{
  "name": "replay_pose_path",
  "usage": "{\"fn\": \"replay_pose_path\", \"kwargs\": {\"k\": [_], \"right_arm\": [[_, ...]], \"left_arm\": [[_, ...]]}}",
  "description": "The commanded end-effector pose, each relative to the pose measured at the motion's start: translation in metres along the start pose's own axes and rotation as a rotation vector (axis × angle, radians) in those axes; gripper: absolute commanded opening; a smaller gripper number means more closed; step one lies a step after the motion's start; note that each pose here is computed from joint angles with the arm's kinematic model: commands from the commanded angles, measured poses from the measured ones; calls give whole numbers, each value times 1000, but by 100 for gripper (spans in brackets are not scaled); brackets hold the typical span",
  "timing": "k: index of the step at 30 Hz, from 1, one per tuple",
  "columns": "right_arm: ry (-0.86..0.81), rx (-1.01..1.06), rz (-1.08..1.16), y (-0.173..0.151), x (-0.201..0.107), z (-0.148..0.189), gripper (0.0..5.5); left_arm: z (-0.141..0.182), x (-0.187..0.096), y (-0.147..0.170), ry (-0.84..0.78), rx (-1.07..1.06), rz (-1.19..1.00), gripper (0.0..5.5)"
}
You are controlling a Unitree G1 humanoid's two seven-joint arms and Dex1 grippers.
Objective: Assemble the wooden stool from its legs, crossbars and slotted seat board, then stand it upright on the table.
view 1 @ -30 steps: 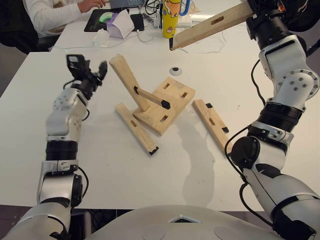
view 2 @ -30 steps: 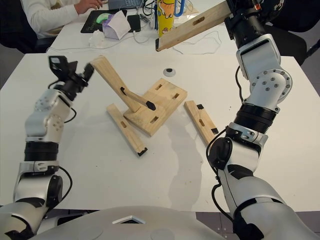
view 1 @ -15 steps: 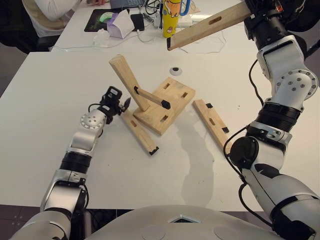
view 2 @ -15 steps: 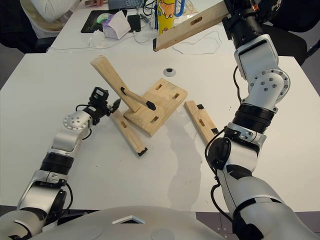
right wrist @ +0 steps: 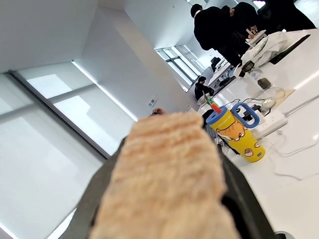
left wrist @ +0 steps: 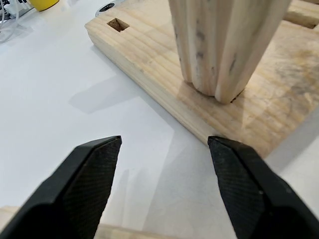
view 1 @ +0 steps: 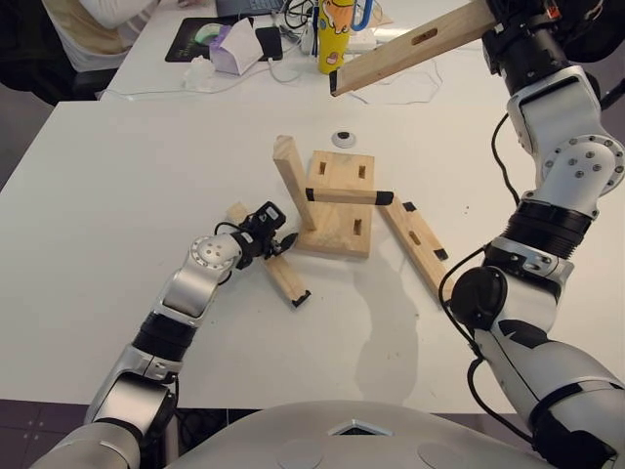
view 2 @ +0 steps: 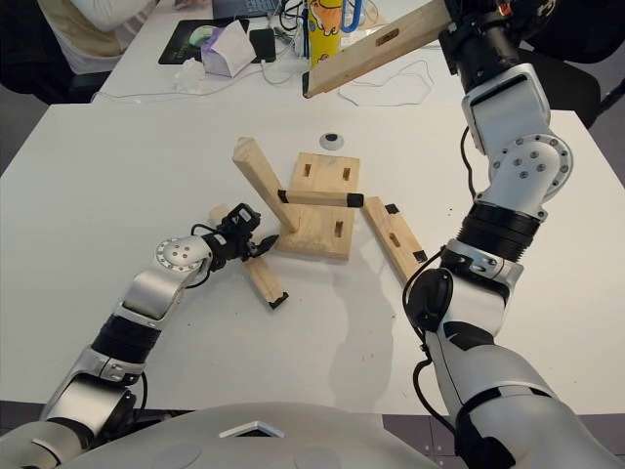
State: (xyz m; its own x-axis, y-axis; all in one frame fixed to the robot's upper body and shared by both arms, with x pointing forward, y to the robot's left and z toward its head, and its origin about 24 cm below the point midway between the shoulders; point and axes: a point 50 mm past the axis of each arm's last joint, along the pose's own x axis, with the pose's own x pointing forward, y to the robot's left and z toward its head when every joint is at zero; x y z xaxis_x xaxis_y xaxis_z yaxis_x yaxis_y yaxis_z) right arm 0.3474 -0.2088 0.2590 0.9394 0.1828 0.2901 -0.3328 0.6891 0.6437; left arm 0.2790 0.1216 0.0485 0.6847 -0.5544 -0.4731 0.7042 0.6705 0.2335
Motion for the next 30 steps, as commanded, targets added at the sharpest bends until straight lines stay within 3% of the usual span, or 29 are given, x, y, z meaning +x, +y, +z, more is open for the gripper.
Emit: {"fn": "replay_pose_path", "kwargs": {"k": [1, 7, 13, 19, 30], "right_arm": [[41, -210, -44, -6, -12, 20, 99], [264, -287, -110, -14, -31, 24, 99], [436, -212, -210, -26, -56, -9, 99], [417, -109, -332, -30, -72, -38, 99], [392, -97, -439, -29, -89, -53, 99]], "left_arm": [[4, -1, 0, -5, -10, 20, 323], [1, -4, 1, -3, -24, 46, 323], [-6, -9, 0, 20, -24, 60, 323], [-7, -11, -2, 29, -26, 56, 323], [-8, -13, 0, 42, -10, 42, 323]]}}
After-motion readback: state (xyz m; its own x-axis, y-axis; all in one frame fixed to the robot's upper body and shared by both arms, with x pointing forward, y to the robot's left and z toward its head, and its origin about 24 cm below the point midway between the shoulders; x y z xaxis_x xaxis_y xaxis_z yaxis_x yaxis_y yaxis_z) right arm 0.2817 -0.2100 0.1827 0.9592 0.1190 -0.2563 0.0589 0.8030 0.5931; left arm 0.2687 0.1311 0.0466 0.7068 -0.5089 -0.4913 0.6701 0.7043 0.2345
